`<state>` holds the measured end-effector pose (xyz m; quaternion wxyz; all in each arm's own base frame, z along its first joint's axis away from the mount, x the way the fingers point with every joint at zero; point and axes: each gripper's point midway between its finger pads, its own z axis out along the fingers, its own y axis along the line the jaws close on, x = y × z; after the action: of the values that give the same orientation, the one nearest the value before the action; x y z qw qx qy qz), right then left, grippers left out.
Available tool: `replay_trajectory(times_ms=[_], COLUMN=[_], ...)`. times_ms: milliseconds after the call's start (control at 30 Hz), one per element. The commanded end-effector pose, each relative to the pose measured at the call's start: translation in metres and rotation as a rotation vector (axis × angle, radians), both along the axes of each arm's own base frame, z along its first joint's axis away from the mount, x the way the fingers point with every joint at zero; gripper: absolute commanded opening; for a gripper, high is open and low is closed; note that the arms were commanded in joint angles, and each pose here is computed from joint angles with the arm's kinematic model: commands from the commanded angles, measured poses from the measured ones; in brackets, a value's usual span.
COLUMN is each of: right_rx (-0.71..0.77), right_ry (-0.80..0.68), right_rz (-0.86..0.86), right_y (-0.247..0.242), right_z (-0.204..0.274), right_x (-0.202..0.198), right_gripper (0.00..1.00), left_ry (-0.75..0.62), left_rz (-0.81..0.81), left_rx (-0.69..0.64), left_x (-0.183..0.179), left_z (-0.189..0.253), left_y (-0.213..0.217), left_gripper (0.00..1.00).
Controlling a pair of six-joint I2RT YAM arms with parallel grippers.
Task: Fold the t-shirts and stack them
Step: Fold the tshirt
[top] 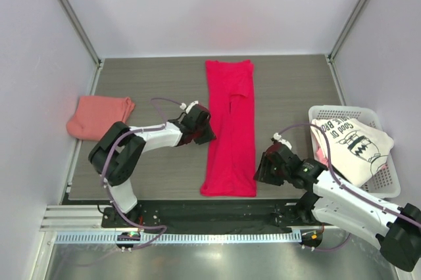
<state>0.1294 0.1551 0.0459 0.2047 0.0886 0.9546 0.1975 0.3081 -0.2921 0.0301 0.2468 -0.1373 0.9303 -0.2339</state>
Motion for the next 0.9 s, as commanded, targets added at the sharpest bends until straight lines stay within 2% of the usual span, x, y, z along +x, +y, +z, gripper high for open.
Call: replay_trajectory(times_ms=[0, 33, 67, 333, 400, 433, 533, 600, 633, 700, 767, 867], right_rx=[0.000, 0.000, -0.004, -0.011, 0.039, 0.038, 0.034, 0.031, 0.030, 0.015, 0.004, -0.013], right_ry=[0.040, 0.038, 0.039, 0.061, 0.092, 0.101, 0.104, 0.102, 0.105, 0.115, 0.126, 0.126], right_rz=[0.026, 0.035, 0.036, 0.050, 0.086, 0.093, 0.095, 0.098, 0.098, 0.085, 0.091, 0.088], right_y=[0.004, 0.005, 0.005, 0.008, 0.020, 0.021, 0.024, 0.025, 0.025, 0.023, 0.023, 0.021], right_z=[-0.004, -0.004, -0.004, -0.011, -0.012, -0.014, -0.016, -0.018, -0.019, -0.024, -0.029, -0.031], right_x=[-0.010, -0.011, -0.012, -0.016, -0.025, -0.027, -0.030, -0.031, -0.031, -0.032, -0.034, -0.033], right_gripper=[0.42, 0.42, 0.41, 0.39, 0.40, 0.40, 0.41, 0.41, 0.40, 0.40, 0.38, 0.27], left_ry=[-0.012, 0.005, 0.022, -0.024, -0.022, -0.018, -0.009, -0.035, -0.015, -0.036, -0.005, -0.006], left_rz=[-0.031, -0.031, -0.007, 0.082, 0.060, 0.052, 0.049, 0.062, 0.060, 0.052, 0.036, -0.012], left_rx=[-0.027, -0.014, 0.009, 0.082, 0.067, 0.061, 0.059, 0.030, 0.043, 0.016, 0.017, -0.016], left_x=[0.016, 0.016, 0.018, 0.025, 0.019, 0.016, -0.003, -0.011, -0.025, -0.039, -0.064, -0.095], left_z=[0.002, -0.006, -0.009, -0.001, 0.003, 0.004, 0.005, 0.019, 0.011, 0.023, 0.014, 0.016], left_y=[-0.012, -0.010, -0.004, 0.035, 0.035, 0.034, 0.042, 0.047, 0.055, 0.058, 0.063, 0.058], left_gripper=[0.24, 0.16, 0.00, 0.01, 0.16, 0.32, 0.45, 0.49, 0.52, 0.53, 0.53, 0.52])
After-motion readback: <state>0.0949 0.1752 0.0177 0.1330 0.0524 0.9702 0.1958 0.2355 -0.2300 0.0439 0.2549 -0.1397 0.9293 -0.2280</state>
